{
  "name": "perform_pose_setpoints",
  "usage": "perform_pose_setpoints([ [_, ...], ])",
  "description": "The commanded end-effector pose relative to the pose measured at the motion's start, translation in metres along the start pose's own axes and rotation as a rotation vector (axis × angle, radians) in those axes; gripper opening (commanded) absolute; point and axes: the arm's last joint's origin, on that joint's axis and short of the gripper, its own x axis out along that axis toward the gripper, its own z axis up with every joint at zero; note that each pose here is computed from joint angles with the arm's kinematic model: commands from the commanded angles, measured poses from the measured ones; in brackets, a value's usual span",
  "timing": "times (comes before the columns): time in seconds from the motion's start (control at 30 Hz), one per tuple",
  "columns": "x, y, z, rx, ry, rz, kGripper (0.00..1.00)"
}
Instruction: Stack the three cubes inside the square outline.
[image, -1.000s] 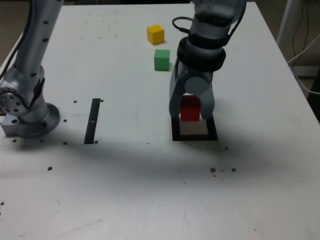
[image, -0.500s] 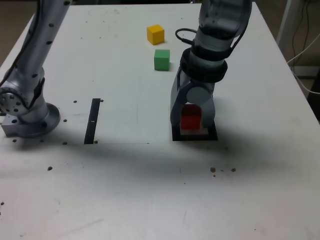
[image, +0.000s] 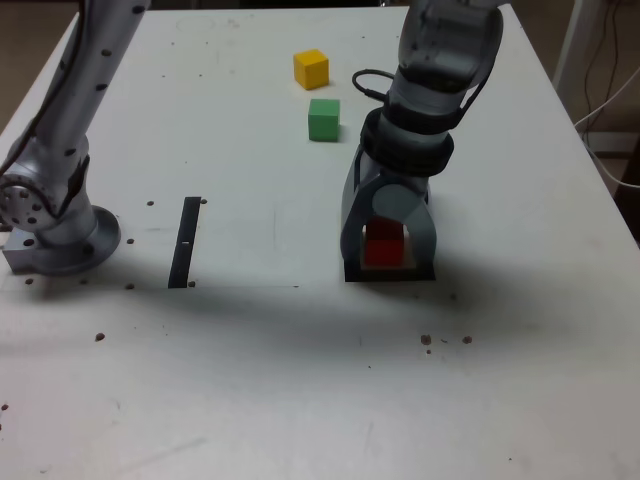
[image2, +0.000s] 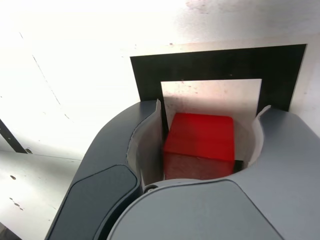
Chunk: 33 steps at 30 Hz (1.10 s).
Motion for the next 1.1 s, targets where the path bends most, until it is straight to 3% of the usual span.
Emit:
perform_pose_setpoints([
  [0.0,-0.003,0.001,-0.003,-0.001,-0.009,0.003,0.99],
  [0.3,-0.028,0.004,-0.032,-0.013,-0.030,0.042,0.99],
  [0.57,-0.054,0.031,-0.073,-0.058,-0.080,0.063,0.99],
  [1.07,-0.069,0.098,-0.108,-0.153,-0.105,0.049,0.99],
])
